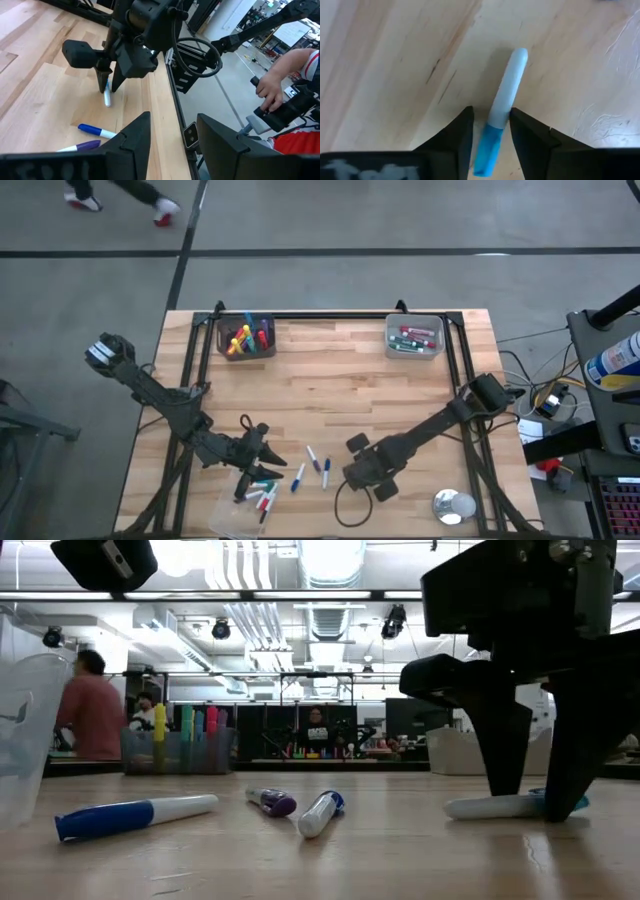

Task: Pick & Place Markers
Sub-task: Put the light blue and white highlighter pen into the transparent bin

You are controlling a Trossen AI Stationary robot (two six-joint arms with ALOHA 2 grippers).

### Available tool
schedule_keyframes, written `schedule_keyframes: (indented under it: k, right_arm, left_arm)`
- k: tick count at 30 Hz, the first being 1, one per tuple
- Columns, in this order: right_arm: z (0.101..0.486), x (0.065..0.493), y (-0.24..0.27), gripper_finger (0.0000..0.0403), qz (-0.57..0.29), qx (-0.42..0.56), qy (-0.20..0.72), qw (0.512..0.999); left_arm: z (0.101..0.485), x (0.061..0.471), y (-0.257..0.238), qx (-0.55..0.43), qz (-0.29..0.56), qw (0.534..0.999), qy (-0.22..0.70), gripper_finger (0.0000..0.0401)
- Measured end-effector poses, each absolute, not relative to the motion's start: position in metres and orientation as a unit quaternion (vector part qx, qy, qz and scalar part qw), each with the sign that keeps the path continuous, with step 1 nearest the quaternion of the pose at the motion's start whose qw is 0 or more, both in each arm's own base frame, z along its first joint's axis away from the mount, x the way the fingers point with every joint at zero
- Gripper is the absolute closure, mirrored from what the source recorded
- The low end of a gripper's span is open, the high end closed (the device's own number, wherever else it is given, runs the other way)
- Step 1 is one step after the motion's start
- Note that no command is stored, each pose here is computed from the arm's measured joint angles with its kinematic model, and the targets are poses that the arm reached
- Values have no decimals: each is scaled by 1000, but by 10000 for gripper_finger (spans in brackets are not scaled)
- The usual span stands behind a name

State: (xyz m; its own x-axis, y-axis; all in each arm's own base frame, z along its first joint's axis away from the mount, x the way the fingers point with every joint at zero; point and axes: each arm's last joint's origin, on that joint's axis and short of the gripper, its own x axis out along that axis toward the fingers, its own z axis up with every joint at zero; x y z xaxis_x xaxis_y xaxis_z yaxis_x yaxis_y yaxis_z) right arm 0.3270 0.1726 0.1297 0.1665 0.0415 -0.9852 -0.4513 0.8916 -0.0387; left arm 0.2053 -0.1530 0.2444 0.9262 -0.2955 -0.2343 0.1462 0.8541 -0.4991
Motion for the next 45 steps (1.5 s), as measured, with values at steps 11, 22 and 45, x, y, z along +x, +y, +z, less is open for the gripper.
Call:
schedule_keyframes:
  k: [11, 22, 45]
  right_arm:
    - [134, 340, 165, 376, 155, -126, 611, 766]
    - [198, 387, 149, 375, 123, -72, 517, 844]
    - [292, 428, 110, 374, 95, -35, 381, 919]
  left_arm:
    - [245, 207, -150, -228, -80, 961, 136, 250]
    - [245, 209, -146, -222, -41, 967, 121, 250]
    - [246, 210, -140, -196, 36, 976, 91, 250]
